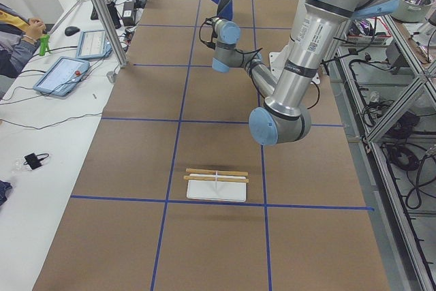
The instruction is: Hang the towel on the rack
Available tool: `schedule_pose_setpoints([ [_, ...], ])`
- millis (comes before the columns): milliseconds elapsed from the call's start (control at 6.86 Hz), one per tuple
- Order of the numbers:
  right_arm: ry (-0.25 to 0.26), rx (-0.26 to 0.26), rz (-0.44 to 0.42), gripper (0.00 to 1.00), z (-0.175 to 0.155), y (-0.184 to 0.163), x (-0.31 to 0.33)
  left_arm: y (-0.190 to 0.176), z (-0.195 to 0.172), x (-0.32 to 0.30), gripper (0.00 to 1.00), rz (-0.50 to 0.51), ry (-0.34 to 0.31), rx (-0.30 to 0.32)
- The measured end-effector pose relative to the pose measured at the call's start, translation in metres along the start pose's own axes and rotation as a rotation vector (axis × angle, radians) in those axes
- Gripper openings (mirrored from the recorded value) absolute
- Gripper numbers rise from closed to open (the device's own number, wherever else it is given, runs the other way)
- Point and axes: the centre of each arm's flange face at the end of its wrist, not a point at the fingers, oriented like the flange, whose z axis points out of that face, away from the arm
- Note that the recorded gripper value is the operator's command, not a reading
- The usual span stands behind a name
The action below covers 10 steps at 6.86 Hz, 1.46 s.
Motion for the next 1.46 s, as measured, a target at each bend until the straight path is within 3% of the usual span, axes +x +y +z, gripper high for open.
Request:
schedule_pose_setpoints([
  [146,0.000,0.001,0.001,0.11,-0.001,0.000,0.000,0.001,-0.004,0.000,0.00,0.054,-0.007,-0.005],
  [291,0.002,0.002,0.003,0.85,-0.001,0.000,0.001,0.003,-0.008,0.000,0.00,0.148,-0.013,-0.008],
  [437,0.004,0.005,0.018,1.00,-0.002,0.000,0.002,0.003,-0.011,0.002,0.00,0.224,-0.009,-0.004],
  [729,-0.002,0.016,0.071,1.00,-0.010,-0.001,0.004,-0.005,-0.019,0.019,0.00,0.319,0.019,0.028],
  [1166,0.022,0.038,0.084,1.00,-0.036,-0.001,0.026,-0.027,-0.047,0.047,0.00,0.568,0.056,0.104],
  [1457,0.058,0.052,0.088,1.00,-0.041,-0.005,0.041,-0.047,-0.095,0.086,0.00,0.741,0.113,0.205],
])
